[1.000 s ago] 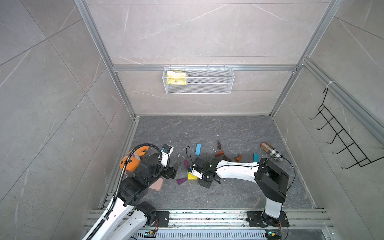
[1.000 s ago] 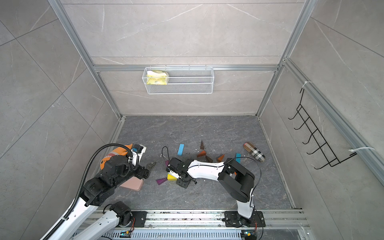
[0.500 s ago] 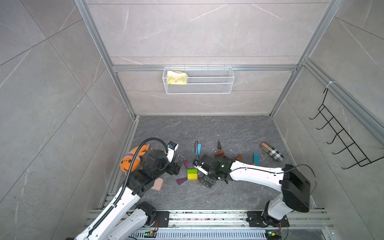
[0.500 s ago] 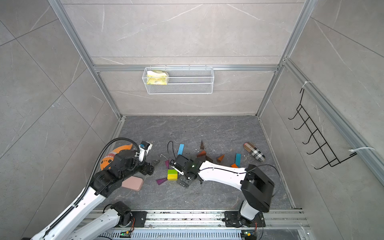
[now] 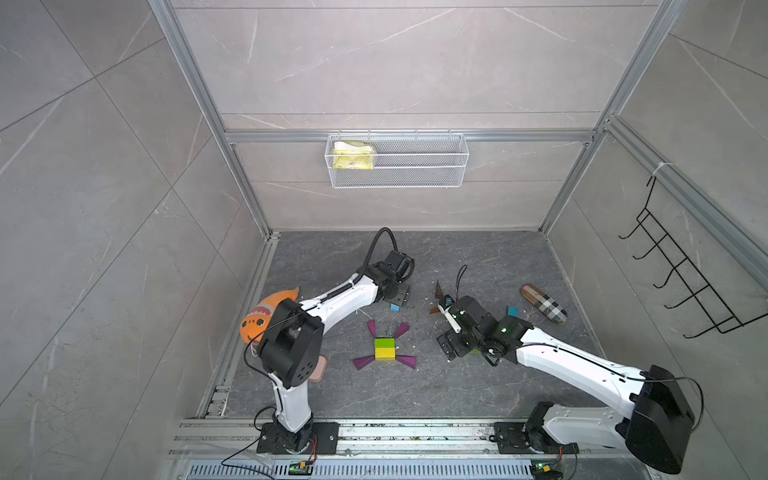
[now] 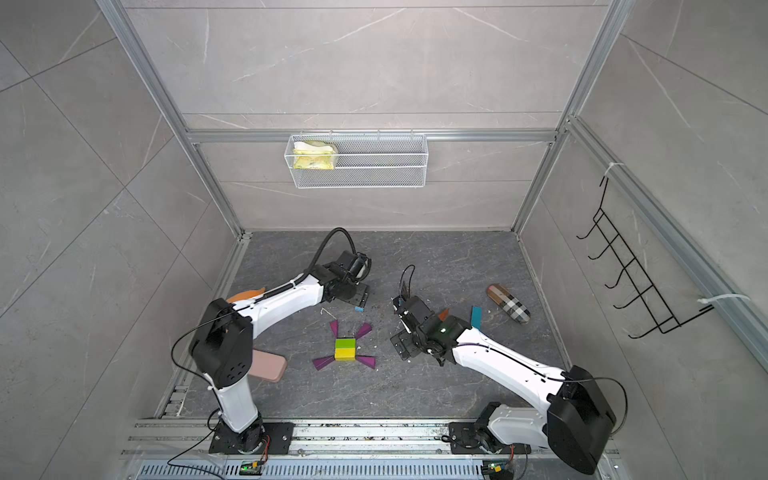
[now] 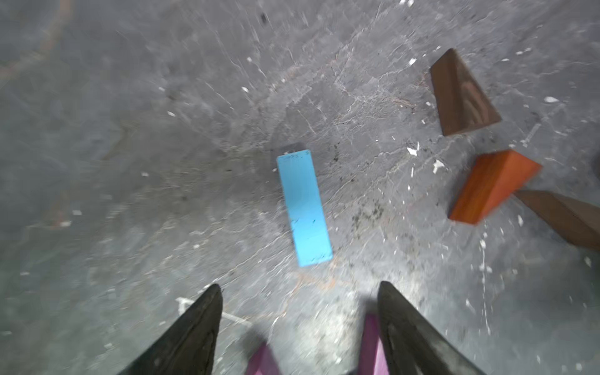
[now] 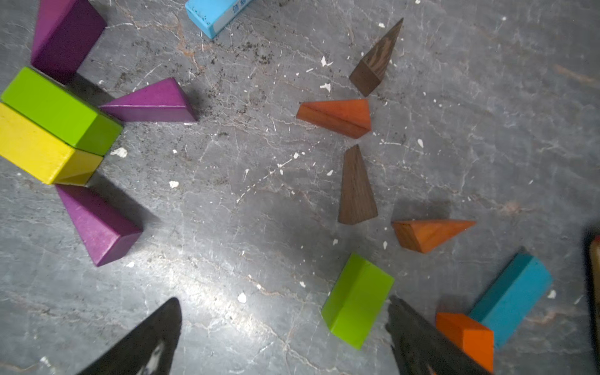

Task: Assemble a small pinwheel with building blocks
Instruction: Pick up the building block from the center of the board, then assemble the building block at the center of the board, then pick up the building block from the center of the board.

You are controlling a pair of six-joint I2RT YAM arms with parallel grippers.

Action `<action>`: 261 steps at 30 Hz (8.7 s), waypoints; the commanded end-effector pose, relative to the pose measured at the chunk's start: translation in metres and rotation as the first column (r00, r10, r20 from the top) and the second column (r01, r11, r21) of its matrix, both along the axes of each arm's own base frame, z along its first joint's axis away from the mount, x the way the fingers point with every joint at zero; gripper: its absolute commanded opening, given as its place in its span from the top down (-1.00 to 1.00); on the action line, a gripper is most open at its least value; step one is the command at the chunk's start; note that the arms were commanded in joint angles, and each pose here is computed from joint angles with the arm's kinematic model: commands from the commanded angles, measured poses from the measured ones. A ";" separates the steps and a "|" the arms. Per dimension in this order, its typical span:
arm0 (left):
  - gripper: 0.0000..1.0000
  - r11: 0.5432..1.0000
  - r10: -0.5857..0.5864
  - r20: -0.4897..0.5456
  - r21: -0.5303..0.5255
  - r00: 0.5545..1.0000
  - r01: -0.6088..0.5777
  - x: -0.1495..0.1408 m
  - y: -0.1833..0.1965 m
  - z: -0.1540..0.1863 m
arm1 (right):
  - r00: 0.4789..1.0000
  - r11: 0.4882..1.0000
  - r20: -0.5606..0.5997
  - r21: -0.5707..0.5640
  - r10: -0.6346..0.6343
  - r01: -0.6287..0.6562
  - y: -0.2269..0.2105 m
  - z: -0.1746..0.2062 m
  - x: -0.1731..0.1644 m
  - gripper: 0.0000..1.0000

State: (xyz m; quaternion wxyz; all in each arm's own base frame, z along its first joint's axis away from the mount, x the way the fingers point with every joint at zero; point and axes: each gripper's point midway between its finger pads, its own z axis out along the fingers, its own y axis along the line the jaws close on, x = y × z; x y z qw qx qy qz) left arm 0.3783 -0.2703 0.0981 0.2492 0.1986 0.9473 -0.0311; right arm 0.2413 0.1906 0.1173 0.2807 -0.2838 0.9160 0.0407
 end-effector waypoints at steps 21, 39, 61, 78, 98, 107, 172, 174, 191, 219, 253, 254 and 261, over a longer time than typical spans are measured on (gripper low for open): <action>-0.06 0.985 0.165 -0.123 0.061 0.979 -0.159 0.028 -0.010 -0.070 | 0.994 0.945 -0.056 0.317 0.099 -0.076 0.021 0.029 -0.046 -0.94; 0.80 0.961 0.274 0.007 -0.043 0.962 -0.273 -0.018 0.014 0.018 | 0.989 0.935 -0.073 0.340 0.131 -0.099 0.023 0.028 -0.055 -0.91; 0.80 0.852 0.521 0.003 0.055 0.853 -0.520 -0.251 0.038 0.000 | 0.937 0.841 -0.134 0.494 0.323 -0.219 0.038 0.030 -0.100 -0.79; 0.72 0.896 0.442 -0.126 0.008 0.888 -0.445 -0.252 0.021 -0.062 | 0.935 0.835 -0.126 0.500 0.331 -0.228 0.038 0.031 -0.102 -0.77; 0.68 0.885 0.466 -0.170 0.086 0.868 -0.458 -0.241 0.037 -0.070 | 0.935 0.837 -0.128 0.498 0.330 -0.228 0.038 0.030 -0.101 -0.77; 0.65 0.891 0.455 -0.184 0.100 0.872 -0.443 -0.240 0.033 -0.077 | 0.934 0.839 -0.132 0.494 0.331 -0.227 0.038 0.029 -0.101 -0.76; -1.00 0.753 -0.498 0.195 -0.386 0.845 0.533 -0.129 -0.016 0.119 | 0.099 0.086 -0.252 0.063 -0.963 0.994 -0.094 -0.021 -0.010 -0.72; -0.99 0.752 -0.499 0.191 -0.389 0.845 0.532 -0.130 -0.016 0.119 | 0.073 0.055 -0.260 0.075 -0.963 0.996 -0.090 -0.021 -0.004 -0.73; -1.00 0.705 -0.535 0.199 -0.430 0.821 0.563 -0.144 -0.020 0.123 | -0.059 -0.056 -0.340 -0.021 -0.938 0.998 -0.076 -0.070 0.003 -0.76; -1.00 0.690 -0.552 0.184 -0.445 0.813 0.570 -0.147 -0.025 0.120 | -0.152 -0.130 -0.377 -0.083 -0.914 0.988 -0.086 -0.101 0.002 -0.46; -1.00 0.783 -0.457 0.163 -0.392 0.874 0.483 -0.170 0.023 0.113 | 0.908 0.946 -0.266 -0.122 -0.323 0.301 -0.036 -0.068 0.054 -0.15; -1.00 0.783 -0.454 0.166 -0.394 0.875 0.481 -0.169 0.022 0.113 | 0.918 0.954 -0.264 -0.124 -0.297 0.273 -0.035 -0.068 0.054 -0.15; -1.00 0.795 -0.445 0.147 -0.390 0.883 0.465 -0.170 0.027 0.108 | 0.954 0.992 -0.273 -0.053 -0.126 0.116 -0.015 -0.069 0.054 -0.11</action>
